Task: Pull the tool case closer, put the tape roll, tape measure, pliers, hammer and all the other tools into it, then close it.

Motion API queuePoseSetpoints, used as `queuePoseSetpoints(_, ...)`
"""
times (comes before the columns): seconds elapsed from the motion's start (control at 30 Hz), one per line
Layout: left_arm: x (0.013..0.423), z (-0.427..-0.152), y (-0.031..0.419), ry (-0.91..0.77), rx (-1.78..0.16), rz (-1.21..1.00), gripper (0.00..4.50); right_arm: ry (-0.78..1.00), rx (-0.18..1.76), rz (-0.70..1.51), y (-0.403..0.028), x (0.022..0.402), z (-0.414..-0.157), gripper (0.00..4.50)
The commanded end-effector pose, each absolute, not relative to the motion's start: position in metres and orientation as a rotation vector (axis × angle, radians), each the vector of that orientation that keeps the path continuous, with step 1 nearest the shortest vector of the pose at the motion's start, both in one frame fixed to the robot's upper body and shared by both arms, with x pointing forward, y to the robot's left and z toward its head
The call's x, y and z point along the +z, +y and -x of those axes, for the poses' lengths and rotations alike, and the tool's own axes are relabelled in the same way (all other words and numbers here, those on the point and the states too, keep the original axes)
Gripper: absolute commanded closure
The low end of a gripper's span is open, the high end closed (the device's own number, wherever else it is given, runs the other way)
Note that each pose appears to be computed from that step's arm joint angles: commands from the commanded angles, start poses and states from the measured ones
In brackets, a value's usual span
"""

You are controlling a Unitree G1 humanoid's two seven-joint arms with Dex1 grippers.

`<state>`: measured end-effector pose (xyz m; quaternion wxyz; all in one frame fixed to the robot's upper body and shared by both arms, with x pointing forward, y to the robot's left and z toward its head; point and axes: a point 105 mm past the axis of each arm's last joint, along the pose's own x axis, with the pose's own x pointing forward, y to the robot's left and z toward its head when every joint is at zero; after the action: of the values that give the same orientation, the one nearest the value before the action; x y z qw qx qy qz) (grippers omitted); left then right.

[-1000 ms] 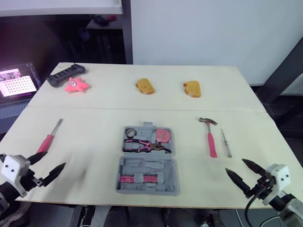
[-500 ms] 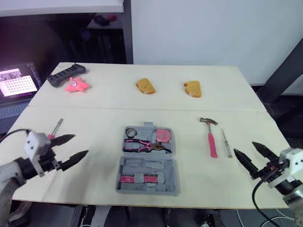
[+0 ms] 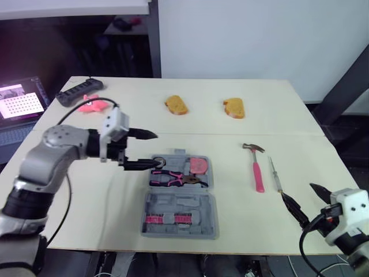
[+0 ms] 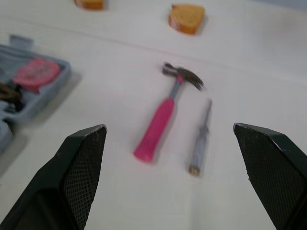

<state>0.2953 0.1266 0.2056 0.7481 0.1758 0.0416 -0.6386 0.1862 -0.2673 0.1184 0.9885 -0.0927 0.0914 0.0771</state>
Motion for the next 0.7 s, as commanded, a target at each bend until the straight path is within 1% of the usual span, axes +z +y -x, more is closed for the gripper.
queuePoseSetpoints(0.03,0.212,-0.294,0.120,0.063,-1.415,-0.412,0.00,0.207,0.123,0.201,-0.268,0.124,-0.191,0.02)
queuePoseSetpoints(0.1,0.212,-0.292,0.116,0.050,-1.420,-0.417,0.00,0.217,0.102,0.157,-0.274,0.125,-0.202,0.02)
queuePoseSetpoints(0.17,0.211,-0.291,0.118,0.048,-1.390,-0.430,0.00,0.190,0.131,0.063,-0.276,0.132,-0.220,0.02)
queuePoseSetpoints(0.27,0.205,-0.288,0.126,0.077,-1.324,-0.447,0.00,0.261,0.118,0.068,-0.292,0.127,-0.253,0.02)
queuePoseSetpoints(0.33,0.201,-0.285,0.129,0.093,-1.297,-0.452,0.00,0.306,0.102,0.082,-0.300,0.124,-0.269,0.02)
queuePoseSetpoints(0.47,0.192,-0.274,0.137,0.125,-1.243,-0.452,0.00,0.383,0.076,0.066,-0.304,0.129,-0.311,0.02)
queuePoseSetpoints(0.57,0.186,-0.269,0.141,0.144,-1.197,-0.449,0.00,0.562,0.054,0.064,-0.304,0.120,-0.327,0.02)
queuePoseSetpoints(0.6,0.186,-0.267,0.142,0.145,-1.179,-0.441,0.00,0.632,0.055,0.062,-0.304,0.115,-0.330,0.02)
queuePoseSetpoints(0.7,0.185,-0.264,0.144,0.143,-1.146,-0.434,0.00,0.743,0.055,0.075,-0.308,0.106,-0.333,0.02)
